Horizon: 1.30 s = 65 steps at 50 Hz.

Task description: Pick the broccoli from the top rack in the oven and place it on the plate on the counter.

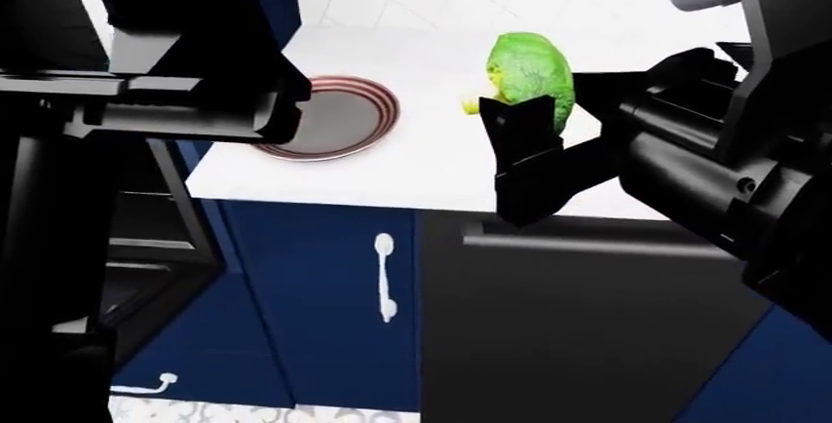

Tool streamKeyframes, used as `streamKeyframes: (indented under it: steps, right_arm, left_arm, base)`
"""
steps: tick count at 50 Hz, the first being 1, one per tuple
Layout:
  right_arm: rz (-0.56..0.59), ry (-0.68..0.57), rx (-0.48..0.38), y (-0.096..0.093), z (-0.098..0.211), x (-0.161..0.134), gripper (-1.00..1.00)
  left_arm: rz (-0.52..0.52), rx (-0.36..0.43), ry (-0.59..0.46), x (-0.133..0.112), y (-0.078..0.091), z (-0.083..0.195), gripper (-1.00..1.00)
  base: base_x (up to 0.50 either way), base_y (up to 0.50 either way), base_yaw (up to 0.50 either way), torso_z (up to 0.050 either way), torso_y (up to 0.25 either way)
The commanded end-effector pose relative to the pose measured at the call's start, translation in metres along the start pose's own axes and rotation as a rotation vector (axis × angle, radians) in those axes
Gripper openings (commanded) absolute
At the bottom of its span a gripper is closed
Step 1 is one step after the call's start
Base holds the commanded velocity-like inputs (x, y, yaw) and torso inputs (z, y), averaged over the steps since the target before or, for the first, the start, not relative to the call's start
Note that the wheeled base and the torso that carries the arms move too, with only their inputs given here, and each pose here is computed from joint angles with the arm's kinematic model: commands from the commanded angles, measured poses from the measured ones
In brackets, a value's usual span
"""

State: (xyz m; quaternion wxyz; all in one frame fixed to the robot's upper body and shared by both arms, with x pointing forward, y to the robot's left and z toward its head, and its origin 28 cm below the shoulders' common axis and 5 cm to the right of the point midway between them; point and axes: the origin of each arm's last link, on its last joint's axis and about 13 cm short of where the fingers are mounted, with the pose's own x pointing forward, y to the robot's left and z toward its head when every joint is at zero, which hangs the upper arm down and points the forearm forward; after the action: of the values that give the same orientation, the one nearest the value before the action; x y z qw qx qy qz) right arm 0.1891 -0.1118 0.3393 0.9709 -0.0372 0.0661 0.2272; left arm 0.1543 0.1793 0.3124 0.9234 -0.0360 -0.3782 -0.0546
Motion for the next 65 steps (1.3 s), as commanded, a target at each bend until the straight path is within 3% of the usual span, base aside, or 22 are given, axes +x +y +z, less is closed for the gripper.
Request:
streamKeyframes:
  steps: [1, 43, 53, 65]
  right_arm:
    - [-0.003, -0.021, -0.022, -0.0016, 0.0018, -0.0008, -1.0]
    - [0.007, -0.03, -0.012, -0.001, 0.001, 0.0018, -1.0]
    - [0.006, -0.018, -0.015, -0.0001, -0.0007, 0.0024, -1.0]
    - [0.002, -0.004, -0.023, 0.0002, -0.0034, 0.0028, -1.0]
  left_arm:
    - [0.001, -0.001, -0.002, -0.0004, 0.0002, 0.0001, 1.0]
    - [0.006, -0.003, -0.002, -0.0008, 0.0011, -0.0012, 1.0]
    - [0.006, -0.004, 0.0, -0.0018, 0.001, -0.0018, 1.0]
    - [0.007, -0.004, 0.001, -0.0017, 0.0009, -0.0016, 1.0]
  base:
    - [0.02, 0.0, 0.5, 0.0, 0.0]
    - [0.07, 0.02, 0.48, 0.0, 0.0]
    - [0.01, 0.0, 0.03, 0.0, 0.001]
    - [0.43, -0.32, 0.0, 0.0, 0.001]
